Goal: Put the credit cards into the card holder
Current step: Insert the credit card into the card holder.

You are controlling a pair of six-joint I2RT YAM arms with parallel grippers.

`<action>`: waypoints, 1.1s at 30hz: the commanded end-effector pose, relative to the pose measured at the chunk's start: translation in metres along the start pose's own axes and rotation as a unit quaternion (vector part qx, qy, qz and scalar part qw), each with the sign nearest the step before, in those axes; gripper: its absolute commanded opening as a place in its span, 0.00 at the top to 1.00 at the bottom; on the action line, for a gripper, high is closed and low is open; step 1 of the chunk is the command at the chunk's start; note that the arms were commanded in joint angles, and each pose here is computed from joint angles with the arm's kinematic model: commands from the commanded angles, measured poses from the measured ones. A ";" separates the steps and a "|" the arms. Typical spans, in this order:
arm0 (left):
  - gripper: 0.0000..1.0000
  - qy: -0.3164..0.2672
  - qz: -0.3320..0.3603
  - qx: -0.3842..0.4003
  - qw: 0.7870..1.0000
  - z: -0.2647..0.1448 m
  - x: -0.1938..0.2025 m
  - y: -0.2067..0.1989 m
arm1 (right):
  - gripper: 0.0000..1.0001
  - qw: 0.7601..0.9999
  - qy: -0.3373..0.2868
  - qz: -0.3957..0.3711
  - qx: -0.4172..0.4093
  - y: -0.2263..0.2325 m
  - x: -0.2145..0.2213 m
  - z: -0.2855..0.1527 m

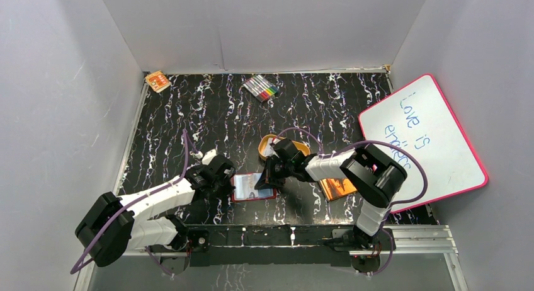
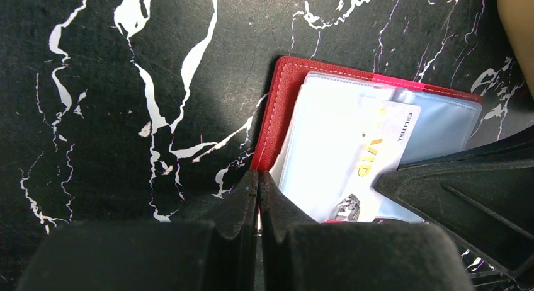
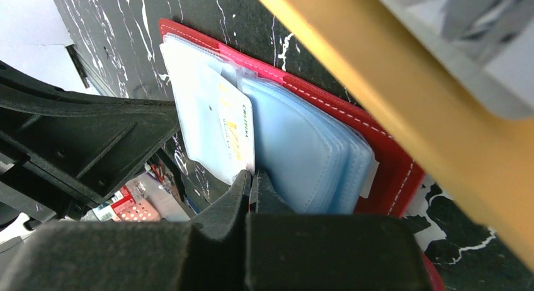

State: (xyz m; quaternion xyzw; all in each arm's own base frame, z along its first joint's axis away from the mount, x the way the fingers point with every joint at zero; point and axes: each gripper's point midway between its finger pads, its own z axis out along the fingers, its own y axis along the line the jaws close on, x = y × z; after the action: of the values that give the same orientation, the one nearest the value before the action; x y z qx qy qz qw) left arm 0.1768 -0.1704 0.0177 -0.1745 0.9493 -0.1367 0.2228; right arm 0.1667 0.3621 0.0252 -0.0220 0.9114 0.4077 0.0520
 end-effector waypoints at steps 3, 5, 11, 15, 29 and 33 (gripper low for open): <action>1.00 0.036 0.009 -0.042 0.998 0.006 0.022 0.029 | 1.00 1.000 -0.014 0.009 0.021 -0.005 -0.004 0.009; 1.00 0.037 0.009 -0.040 0.998 0.006 0.023 0.029 | 1.00 1.000 -0.015 0.011 0.021 -0.004 -0.005 0.010; 1.00 0.039 0.010 -0.040 0.998 0.007 0.023 0.029 | 1.00 1.000 -0.014 0.012 0.015 0.002 -0.007 0.013; 1.00 0.039 0.010 -0.039 0.998 0.008 0.023 0.029 | 1.00 1.000 -0.013 0.010 0.009 0.007 -0.008 0.015; 1.00 0.041 0.015 -0.038 0.998 0.008 0.024 0.028 | 1.00 1.000 -0.005 0.015 0.006 0.010 -0.005 0.022; 1.00 0.040 0.017 -0.039 0.998 0.008 0.023 0.028 | 1.00 1.000 -0.003 0.012 0.005 0.012 -0.004 0.023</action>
State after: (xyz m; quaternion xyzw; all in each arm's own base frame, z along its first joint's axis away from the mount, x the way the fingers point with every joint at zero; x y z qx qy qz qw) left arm 0.1758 -0.1718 0.0172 -0.1719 0.9498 -0.1423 0.2195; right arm 0.1682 0.3829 0.0245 -0.0101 0.9088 0.4151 0.0408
